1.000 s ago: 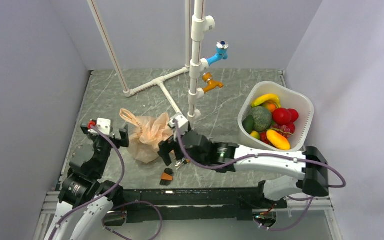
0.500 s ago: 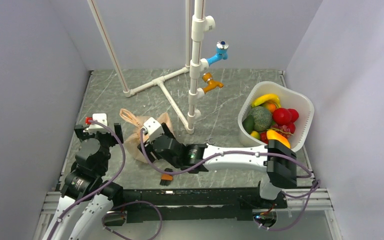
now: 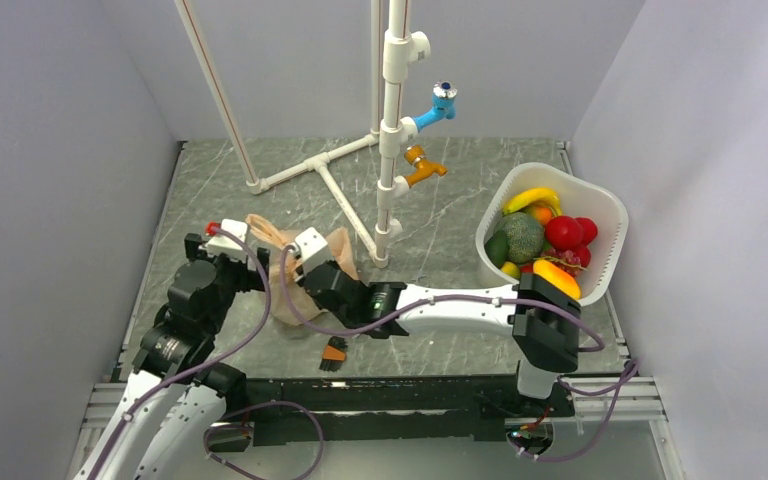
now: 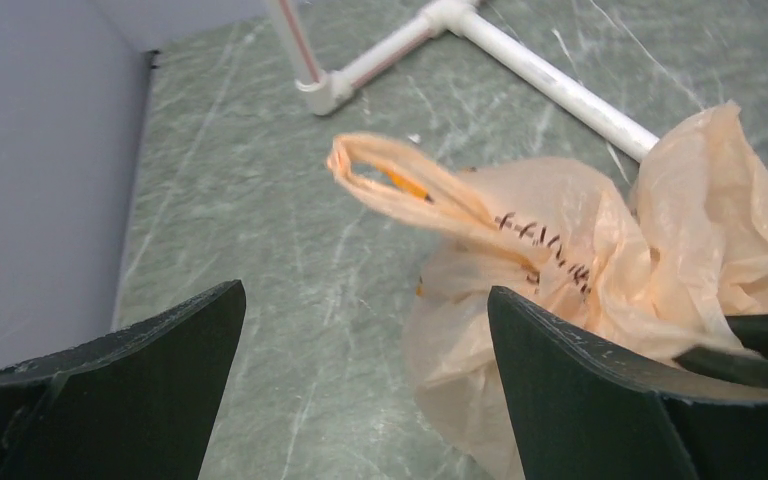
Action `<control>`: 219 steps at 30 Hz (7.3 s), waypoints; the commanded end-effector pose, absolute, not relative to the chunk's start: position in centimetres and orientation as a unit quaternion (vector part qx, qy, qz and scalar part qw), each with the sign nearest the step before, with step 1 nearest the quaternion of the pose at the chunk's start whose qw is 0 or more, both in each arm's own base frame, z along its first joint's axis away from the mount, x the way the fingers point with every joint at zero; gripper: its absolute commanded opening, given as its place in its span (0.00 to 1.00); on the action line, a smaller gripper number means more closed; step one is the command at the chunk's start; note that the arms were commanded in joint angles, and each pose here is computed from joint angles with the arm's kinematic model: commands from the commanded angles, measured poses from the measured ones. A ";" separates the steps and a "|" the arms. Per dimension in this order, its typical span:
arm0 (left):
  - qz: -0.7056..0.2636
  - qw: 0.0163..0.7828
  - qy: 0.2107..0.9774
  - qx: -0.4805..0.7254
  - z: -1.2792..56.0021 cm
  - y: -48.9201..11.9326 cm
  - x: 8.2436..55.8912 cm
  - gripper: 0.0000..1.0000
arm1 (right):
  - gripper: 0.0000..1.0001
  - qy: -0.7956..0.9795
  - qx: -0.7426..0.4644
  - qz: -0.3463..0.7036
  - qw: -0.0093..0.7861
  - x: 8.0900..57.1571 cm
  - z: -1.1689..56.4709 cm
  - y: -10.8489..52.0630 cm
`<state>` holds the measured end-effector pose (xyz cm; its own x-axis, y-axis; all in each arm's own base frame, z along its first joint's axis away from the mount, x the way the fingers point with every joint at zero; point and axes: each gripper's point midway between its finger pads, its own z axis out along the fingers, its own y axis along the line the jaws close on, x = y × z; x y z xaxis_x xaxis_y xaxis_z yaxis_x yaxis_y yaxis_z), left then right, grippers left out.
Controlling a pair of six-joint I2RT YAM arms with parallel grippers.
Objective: Take the fake fruits out of the plastic bag
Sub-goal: Untie the plastic bag at the center of the board.
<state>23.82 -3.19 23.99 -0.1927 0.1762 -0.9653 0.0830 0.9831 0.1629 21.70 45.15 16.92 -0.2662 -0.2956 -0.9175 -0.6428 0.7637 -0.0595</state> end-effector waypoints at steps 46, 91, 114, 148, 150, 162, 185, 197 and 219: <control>-0.074 0.549 0.804 0.216 21.0 -9.9 25.3 0.00 | 0.00 0.790 -0.188 0.337 0.476 22.7 17.1 33.7; -0.012 0.587 0.796 0.150 22.8 -6.5 25.1 0.00 | 0.15 0.822 -0.160 0.175 0.518 25.6 15.9 31.8; -0.203 0.619 0.696 0.300 24.7 -15.1 22.7 0.65 | 0.06 0.805 -0.237 0.289 0.461 23.4 17.7 36.5; 0.026 0.632 0.763 0.132 24.3 -5.6 24.0 0.00 | 0.13 0.826 -0.166 0.254 0.474 25.2 16.1 30.7; 0.000 0.648 0.746 0.154 24.9 -6.7 23.7 0.00 | 0.20 0.818 -0.185 0.261 0.477 24.9 17.1 31.0; -0.025 0.631 0.751 0.193 24.4 -8.2 23.6 0.00 | 0.75 0.753 -0.236 0.340 0.512 22.4 24.7 32.5; -0.024 0.633 0.750 0.193 24.5 -8.1 23.5 0.00 | 0.84 0.762 -0.187 0.133 0.605 29.0 29.9 36.4; -0.029 0.630 0.756 0.175 24.8 -7.9 23.4 0.00 | 0.00 0.729 -0.231 0.188 0.617 27.2 30.6 36.6; -0.276 0.523 0.748 0.300 29.2 -16.2 16.9 0.77 | 0.00 0.741 -0.250 0.288 0.552 24.5 29.2 36.4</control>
